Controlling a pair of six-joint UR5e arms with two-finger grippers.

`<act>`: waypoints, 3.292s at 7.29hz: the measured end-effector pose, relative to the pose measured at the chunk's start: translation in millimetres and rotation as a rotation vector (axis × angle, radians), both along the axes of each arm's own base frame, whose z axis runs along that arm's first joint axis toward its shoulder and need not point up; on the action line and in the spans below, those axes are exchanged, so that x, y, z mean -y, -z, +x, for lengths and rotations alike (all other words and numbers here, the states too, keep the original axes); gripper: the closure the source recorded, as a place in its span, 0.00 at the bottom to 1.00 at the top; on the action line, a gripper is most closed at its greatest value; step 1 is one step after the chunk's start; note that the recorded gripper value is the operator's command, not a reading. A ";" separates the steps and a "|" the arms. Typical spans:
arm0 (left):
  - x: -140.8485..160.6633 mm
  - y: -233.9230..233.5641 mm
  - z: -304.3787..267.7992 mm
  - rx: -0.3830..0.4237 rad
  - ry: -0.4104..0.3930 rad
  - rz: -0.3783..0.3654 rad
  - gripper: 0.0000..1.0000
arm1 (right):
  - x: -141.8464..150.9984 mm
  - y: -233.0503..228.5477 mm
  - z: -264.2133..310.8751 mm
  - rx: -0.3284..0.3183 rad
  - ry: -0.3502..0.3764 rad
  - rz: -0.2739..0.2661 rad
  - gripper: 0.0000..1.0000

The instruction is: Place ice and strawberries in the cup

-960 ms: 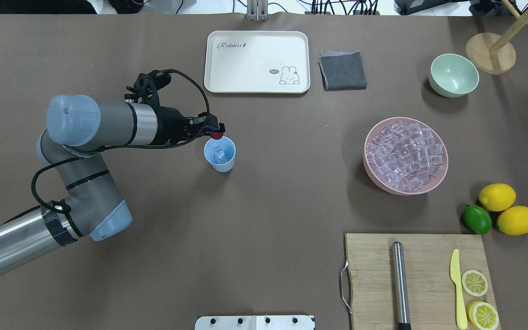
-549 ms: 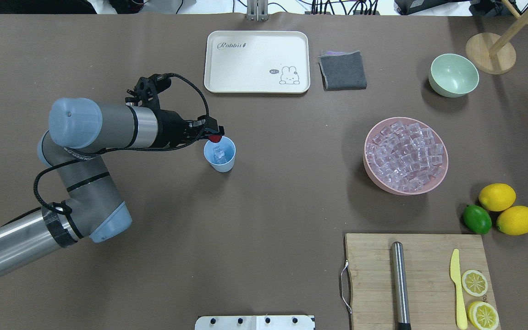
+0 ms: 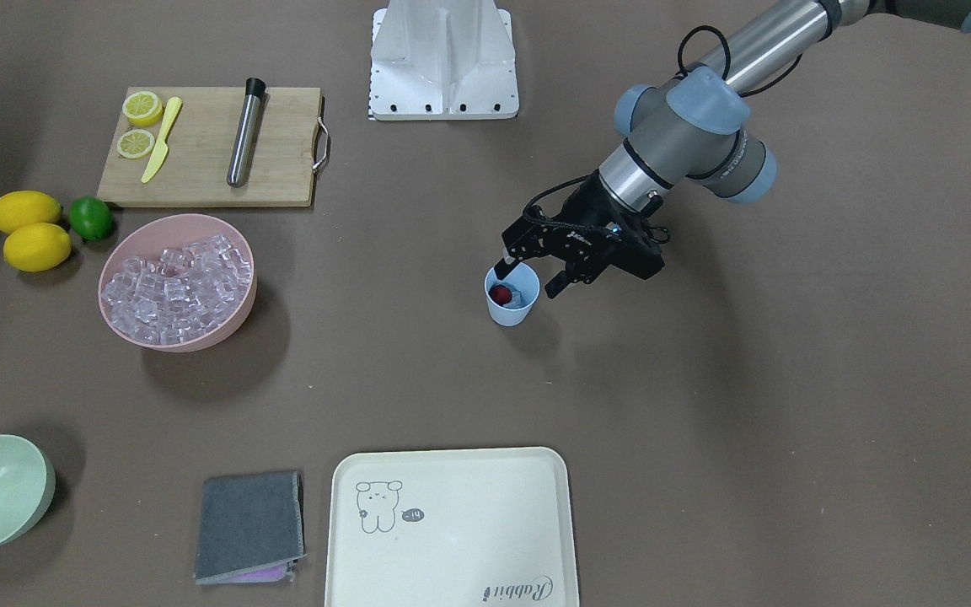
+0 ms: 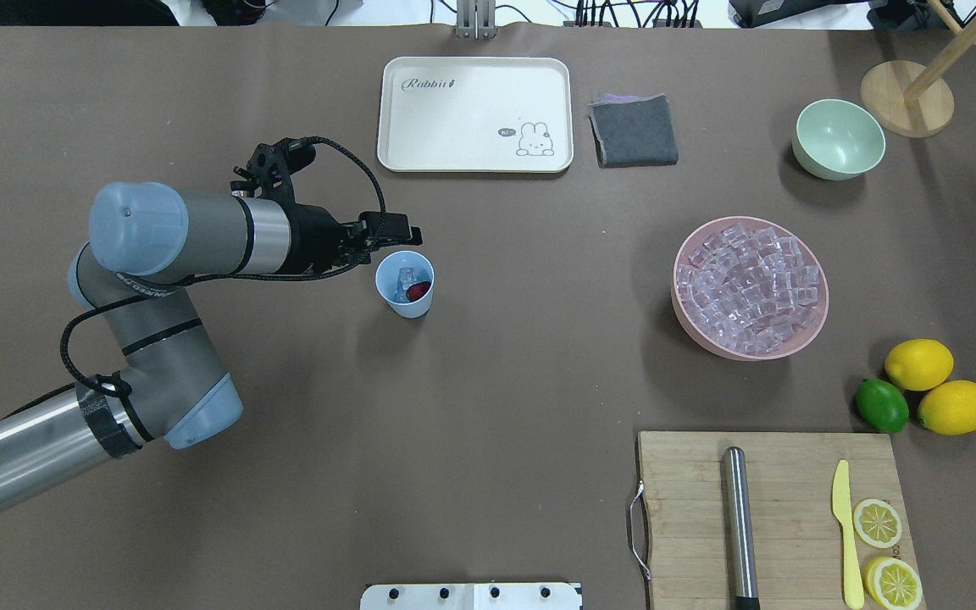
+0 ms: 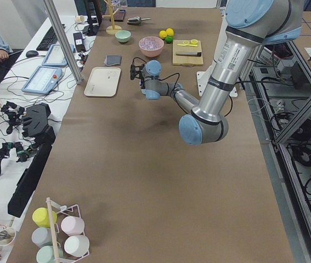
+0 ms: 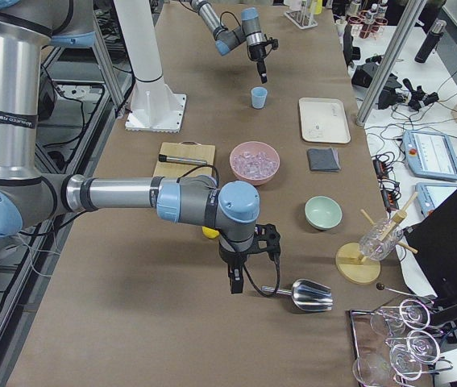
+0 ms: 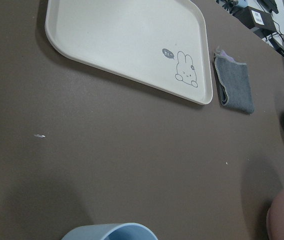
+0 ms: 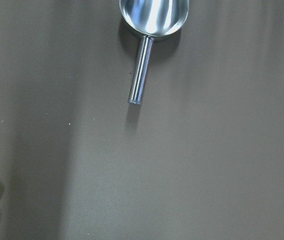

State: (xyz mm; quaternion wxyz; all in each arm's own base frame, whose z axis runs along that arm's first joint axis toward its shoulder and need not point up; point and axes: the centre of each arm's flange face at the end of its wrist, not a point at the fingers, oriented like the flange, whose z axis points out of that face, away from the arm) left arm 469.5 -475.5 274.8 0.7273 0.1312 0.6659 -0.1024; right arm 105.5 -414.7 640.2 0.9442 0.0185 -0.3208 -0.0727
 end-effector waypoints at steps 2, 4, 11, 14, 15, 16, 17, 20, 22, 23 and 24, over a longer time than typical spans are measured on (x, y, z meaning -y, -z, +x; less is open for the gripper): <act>5.1 -7.5 -14.4 0.008 0.015 -0.005 0.02 | -2.5 -2.1 -0.3 0.001 0.002 0.001 0.00; 30.6 -46.9 -72.7 0.090 -0.025 0.072 0.02 | -7.8 -12.2 -0.9 0.000 0.004 0.040 0.00; 106.6 -226.3 -413.7 0.555 -0.209 0.391 0.02 | -13.1 -19.8 -3.9 0.033 -0.118 -0.001 0.00; 80.0 -303.0 -497.4 0.649 -0.273 0.256 0.02 | -13.0 -19.1 -4.0 0.034 -0.115 0.004 0.00; 65.5 -326.7 -515.4 0.656 -0.282 0.161 0.02 | -13.0 -18.4 -3.9 0.033 -0.113 0.008 0.00; 53.2 -343.5 -527.7 0.664 -0.285 0.090 0.02 | -13.0 -18.1 -3.6 0.033 -0.112 0.010 0.00; 41.8 -359.0 -532.4 0.673 -0.303 0.016 0.02 | -12.8 -17.7 -3.5 0.033 -0.112 0.011 0.00; 28.8 -384.4 -538.8 0.734 -0.332 -0.106 0.02 | -15.4 -21.3 -4.2 0.034 -0.105 0.008 0.00; 25.6 -390.7 -540.6 0.755 -0.334 -0.124 0.02 | -17.8 -24.0 -4.4 0.035 -0.108 -0.001 0.00; 23.4 -392.2 -540.7 0.756 -0.335 -0.125 0.02 | -18.0 -24.0 -4.6 0.036 -0.111 -0.005 0.00; 22.7 -391.5 -540.7 0.757 -0.334 -0.123 0.02 | -17.5 -22.9 -5.0 0.043 -0.122 -0.011 0.00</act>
